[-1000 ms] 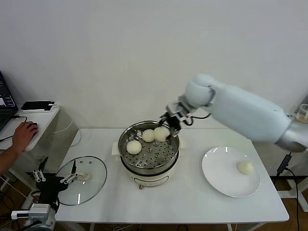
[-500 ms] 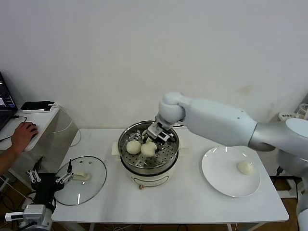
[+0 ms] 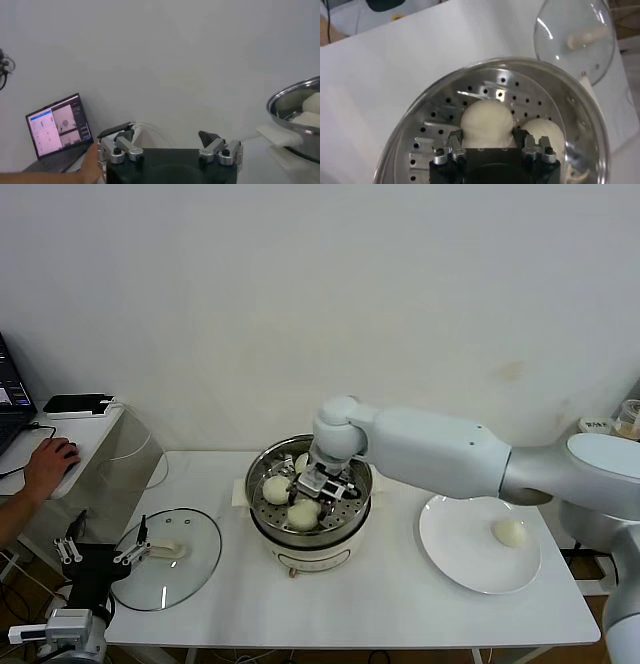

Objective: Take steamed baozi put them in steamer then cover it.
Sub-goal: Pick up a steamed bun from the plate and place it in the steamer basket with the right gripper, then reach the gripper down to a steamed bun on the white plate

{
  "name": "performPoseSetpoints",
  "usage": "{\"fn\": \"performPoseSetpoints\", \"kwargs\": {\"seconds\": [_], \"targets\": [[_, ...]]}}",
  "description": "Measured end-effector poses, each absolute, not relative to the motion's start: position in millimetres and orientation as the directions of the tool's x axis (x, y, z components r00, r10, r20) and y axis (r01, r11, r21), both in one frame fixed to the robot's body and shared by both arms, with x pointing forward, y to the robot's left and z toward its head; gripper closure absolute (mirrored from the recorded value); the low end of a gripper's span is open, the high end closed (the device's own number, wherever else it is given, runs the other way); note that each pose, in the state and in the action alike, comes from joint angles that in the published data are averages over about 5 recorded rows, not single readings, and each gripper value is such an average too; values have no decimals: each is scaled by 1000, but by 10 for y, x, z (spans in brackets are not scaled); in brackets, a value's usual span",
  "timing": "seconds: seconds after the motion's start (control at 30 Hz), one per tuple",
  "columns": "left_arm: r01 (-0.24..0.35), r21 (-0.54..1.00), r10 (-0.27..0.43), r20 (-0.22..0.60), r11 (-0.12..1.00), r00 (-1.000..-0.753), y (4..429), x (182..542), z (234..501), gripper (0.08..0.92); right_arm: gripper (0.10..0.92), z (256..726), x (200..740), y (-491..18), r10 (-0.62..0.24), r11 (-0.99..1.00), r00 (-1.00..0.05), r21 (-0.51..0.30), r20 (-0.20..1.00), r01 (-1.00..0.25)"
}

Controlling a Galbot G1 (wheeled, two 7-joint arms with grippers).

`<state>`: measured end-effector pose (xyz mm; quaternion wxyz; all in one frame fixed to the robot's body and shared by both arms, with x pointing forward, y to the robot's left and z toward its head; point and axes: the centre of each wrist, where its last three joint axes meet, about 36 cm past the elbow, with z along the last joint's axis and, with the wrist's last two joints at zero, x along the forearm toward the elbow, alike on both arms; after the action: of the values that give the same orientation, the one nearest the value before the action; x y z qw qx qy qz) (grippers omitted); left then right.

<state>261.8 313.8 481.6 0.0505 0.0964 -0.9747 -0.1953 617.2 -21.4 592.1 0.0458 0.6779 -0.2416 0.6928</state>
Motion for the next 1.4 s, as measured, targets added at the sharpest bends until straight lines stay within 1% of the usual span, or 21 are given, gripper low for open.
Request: {"fn": "performPoseSetpoints", "kwargs": {"seconds": [0.1,0.2,0.4,0.6,0.77,0.93,1.17,1.4], "targets": [[-167,390,-206,60,906,-977,3134,2621,4817,177,231,5958,6182,-233,-262,-881,-79,-271,962,-388],[-166,390,-204,59,906,-977,3131,2623,4820,177,204,6026,6222,-283,-262,-877,-89,-276,961,-394],[-156,393,-193,57,906,-979,3124,2626,4836,177,199,6316,6333,-443,-277,-849,-126,-304,952,-432],[-146,394,-181,54,907,-982,3128,2641,4857,177,199,6666,6448,-817,-280,-771,-195,-342,940,-538],[-134,394,-168,53,909,-984,3118,2668,4854,177,200,6826,6501,-1368,-256,-658,-253,-360,933,-662],[-118,396,-151,52,910,-987,3100,2706,4845,177,200,6825,6488,-2129,-211,-517,-295,-363,932,-776],[-91,400,-126,63,912,-990,3074,2749,4804,177,200,6515,6340,-3245,-144,-323,-298,-329,944,-888],[-70,396,-114,87,916,-990,3041,2745,4729,177,200,6074,6144,-4028,-92,-192,-275,-288,957,-938]]}}
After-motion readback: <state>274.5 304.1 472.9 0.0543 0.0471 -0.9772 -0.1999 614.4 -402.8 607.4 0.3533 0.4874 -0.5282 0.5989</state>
